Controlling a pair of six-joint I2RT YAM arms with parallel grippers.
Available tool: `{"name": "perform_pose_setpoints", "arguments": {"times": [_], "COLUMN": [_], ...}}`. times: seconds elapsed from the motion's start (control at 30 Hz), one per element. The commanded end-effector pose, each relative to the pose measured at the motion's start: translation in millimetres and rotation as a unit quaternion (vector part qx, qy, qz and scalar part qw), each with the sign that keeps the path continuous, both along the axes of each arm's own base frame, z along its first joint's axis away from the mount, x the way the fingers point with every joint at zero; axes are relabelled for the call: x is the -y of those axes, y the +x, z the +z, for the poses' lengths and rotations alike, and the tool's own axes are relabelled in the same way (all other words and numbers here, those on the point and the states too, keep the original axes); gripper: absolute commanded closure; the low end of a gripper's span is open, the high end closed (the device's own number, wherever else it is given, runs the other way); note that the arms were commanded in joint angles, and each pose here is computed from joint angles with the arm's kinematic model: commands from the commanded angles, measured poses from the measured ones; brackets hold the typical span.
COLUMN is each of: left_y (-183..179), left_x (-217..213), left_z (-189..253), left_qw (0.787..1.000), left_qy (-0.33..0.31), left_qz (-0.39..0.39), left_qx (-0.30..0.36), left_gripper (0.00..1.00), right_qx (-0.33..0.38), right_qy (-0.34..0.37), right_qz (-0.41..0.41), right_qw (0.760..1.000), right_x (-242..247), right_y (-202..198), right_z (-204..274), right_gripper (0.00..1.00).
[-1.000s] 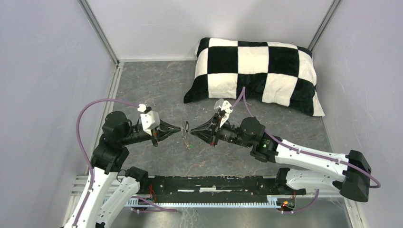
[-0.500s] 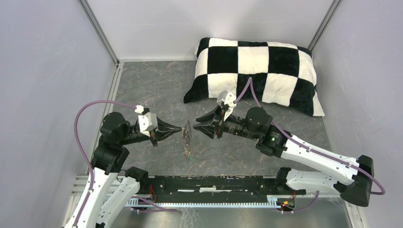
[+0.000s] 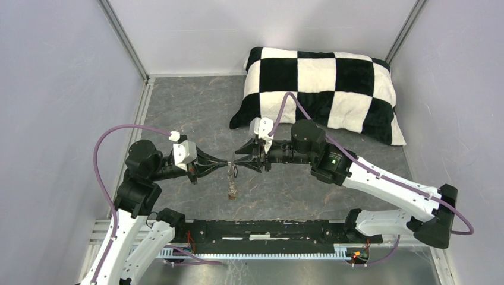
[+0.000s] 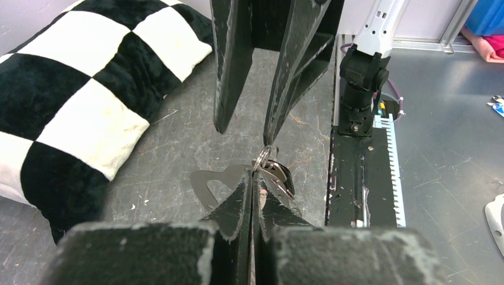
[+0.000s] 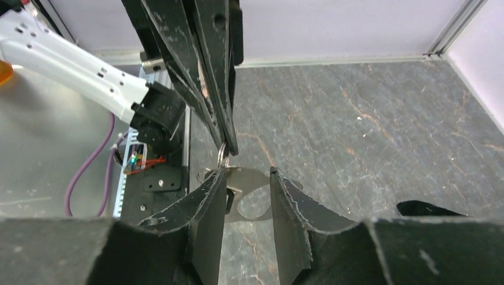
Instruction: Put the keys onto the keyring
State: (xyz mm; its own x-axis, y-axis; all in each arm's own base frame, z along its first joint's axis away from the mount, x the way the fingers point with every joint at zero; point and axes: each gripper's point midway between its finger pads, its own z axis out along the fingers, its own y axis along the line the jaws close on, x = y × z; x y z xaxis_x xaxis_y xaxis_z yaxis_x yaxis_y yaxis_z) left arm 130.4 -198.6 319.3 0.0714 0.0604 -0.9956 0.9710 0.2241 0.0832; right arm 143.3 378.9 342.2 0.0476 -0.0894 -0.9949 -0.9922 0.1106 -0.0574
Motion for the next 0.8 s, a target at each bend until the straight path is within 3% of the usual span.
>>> {"name": "perform_pose_setpoints", "arguments": {"times": [0.0,0.47,0.77], "left_y": [-5.0,-0.2,0.3], "left_x": [0.7,-1.2,-2.0], "left_z": [24.2,17.8,20.4], "left_qw": [1.0,1.0,1.0], "left_qy": [-0.02,-0.011,-0.012], "left_qz": [-0.007,0.007,0.011], "left_qx": [0.019,0.018,0.023], "left_gripper": [0.98,0.98,0.98], "right_qx": [0.024,0.007,-0.02], "right_qy": [-0.001,0.041,0.001], "right_qz": [0.022,0.047,0.042], "right_qw": [0.999,0.998,0.999], "right_x": [0.6,-6.0,-12.2], "right_y": [-5.6,-15.4,-10.3], "right_z": [14.2,27.9,4.7], "right_gripper": [0.62,0.67,0.76]}}
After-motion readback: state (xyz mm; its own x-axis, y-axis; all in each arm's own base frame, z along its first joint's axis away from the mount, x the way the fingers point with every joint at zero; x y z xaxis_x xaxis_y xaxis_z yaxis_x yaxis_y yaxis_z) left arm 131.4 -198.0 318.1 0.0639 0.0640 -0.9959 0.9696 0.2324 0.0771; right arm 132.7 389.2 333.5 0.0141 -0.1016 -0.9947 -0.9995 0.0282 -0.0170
